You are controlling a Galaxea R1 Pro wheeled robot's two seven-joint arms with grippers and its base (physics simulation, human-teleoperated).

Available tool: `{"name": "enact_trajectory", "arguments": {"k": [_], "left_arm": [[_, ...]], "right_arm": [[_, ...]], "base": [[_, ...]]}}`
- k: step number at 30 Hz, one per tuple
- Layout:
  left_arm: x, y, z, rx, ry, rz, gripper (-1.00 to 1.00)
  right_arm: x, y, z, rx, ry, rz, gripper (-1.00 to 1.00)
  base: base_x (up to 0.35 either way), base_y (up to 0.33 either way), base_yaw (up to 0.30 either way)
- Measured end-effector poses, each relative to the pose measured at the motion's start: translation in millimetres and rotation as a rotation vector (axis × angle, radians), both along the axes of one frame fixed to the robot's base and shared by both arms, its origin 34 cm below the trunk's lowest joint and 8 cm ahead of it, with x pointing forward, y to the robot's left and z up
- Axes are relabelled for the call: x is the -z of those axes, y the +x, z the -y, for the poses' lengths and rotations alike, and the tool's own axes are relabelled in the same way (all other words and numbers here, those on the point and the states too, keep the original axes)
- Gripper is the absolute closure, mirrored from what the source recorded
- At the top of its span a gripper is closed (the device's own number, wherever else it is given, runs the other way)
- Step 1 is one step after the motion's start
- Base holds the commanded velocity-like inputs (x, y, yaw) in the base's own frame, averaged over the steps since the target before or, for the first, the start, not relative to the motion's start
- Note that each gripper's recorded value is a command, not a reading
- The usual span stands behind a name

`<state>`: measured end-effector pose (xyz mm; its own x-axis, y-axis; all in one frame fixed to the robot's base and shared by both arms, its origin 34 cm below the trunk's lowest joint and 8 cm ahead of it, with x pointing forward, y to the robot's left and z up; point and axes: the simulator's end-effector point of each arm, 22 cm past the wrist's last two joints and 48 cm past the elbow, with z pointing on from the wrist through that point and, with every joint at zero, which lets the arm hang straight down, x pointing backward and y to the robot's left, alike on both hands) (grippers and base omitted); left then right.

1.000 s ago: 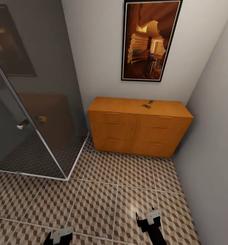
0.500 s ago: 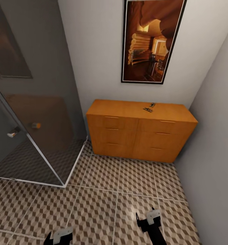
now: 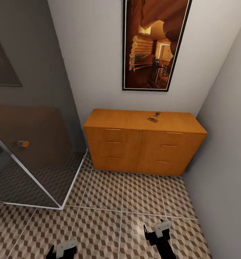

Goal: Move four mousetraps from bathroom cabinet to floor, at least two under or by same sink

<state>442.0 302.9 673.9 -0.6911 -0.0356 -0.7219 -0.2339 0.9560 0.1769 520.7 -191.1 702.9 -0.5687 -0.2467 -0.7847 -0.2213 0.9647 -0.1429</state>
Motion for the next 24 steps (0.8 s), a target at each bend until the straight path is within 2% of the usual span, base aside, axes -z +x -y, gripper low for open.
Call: {"name": "enact_trajectory", "arguments": {"k": [6,19,24], "left_arm": [[-0.9,0.9,0.0,0.000,0.000,0.003,-1.00],[-3.1,3.3,-0.2,-0.001,0.000,0.010,-1.00],[-3.5,4.2,0.5,0.001,-0.001,0.012,-1.00]], "right_arm": [[-1.1,1.1,0.0,0.000,0.000,0.003,-1.00],[-3.9,3.1,-0.8,-0.004,0.000,0.010,-1.00],[-4.0,2.8,-3.8,-0.026,-0.007,0.010,-1.00]], "base": [[0.111,0.000,-0.113],[0.008,0.000,-0.103],[0.000,0.000,-0.019]]}}
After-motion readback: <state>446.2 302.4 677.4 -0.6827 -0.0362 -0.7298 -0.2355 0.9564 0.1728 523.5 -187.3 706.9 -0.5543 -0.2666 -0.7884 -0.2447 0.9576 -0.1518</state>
